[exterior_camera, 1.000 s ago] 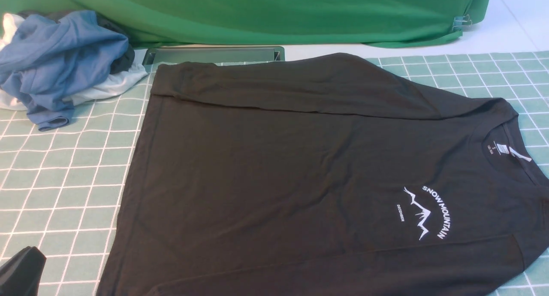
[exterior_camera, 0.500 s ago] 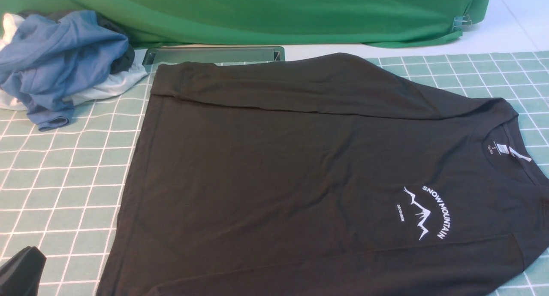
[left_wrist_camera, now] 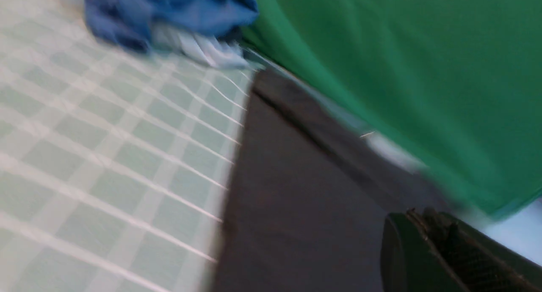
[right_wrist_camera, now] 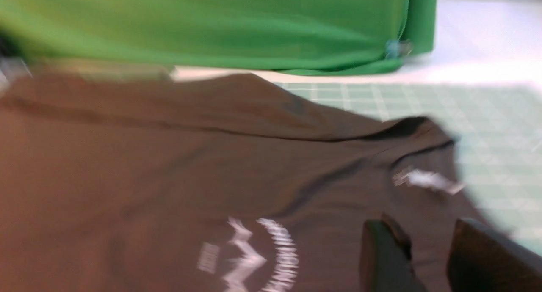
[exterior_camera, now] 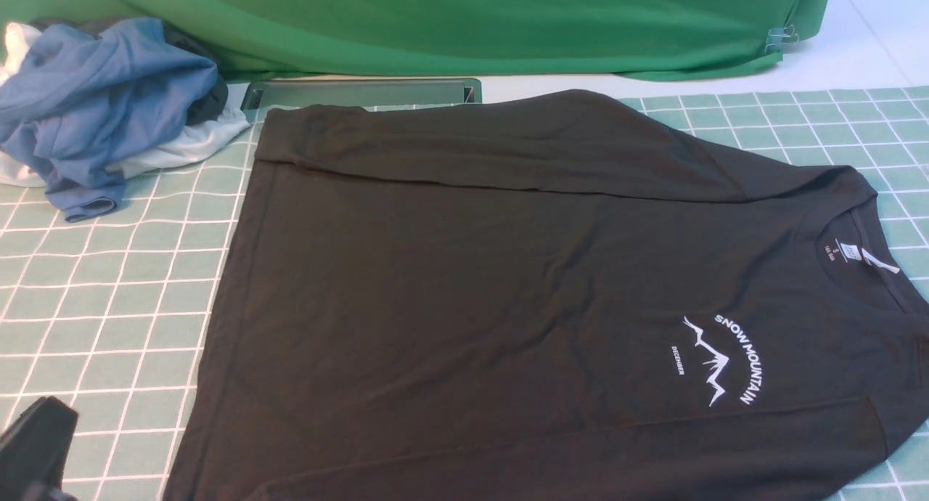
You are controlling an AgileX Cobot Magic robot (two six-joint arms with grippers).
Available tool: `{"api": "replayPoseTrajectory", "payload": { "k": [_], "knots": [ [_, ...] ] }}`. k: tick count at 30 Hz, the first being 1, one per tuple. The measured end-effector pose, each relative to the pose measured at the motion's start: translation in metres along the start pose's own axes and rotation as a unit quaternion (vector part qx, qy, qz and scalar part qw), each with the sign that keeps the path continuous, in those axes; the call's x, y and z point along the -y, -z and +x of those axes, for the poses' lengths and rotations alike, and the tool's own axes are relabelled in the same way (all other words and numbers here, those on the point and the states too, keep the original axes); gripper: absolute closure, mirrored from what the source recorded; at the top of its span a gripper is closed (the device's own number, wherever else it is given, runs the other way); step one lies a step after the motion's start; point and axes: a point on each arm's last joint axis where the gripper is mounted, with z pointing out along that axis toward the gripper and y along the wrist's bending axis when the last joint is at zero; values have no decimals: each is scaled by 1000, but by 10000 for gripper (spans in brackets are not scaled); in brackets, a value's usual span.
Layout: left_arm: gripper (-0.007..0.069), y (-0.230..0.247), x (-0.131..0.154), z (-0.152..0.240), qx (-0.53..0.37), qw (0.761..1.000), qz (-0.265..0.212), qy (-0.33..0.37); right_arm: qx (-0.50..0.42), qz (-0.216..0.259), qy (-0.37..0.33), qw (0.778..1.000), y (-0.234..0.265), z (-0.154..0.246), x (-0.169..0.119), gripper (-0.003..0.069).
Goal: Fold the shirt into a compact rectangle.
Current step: 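Grasp the left edge of the dark T-shirt lying flat on the table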
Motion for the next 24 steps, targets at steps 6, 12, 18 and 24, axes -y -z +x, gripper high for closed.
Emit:
{"api": "replayPoseTrajectory", "payload": {
  "k": [6, 12, 18, 24],
  "knots": [
    [607, 0, 6, 1, -18, 947, 30, 318, -4, -14, -178, 984, 0, 0, -3, 410],
    [607, 0, 6, -2, 1, 946, 37, 321, 16, -21, -214, 977, 0, -4, -3, 410],
    [607, 0, 6, -5, 14, 955, 38, 294, 51, -35, -242, 968, 1, -10, -4, 410],
    [607, 1, 7, -10, 39, 933, 54, 353, 97, -60, -281, 953, 2, -20, -5, 473]
  ]
}}
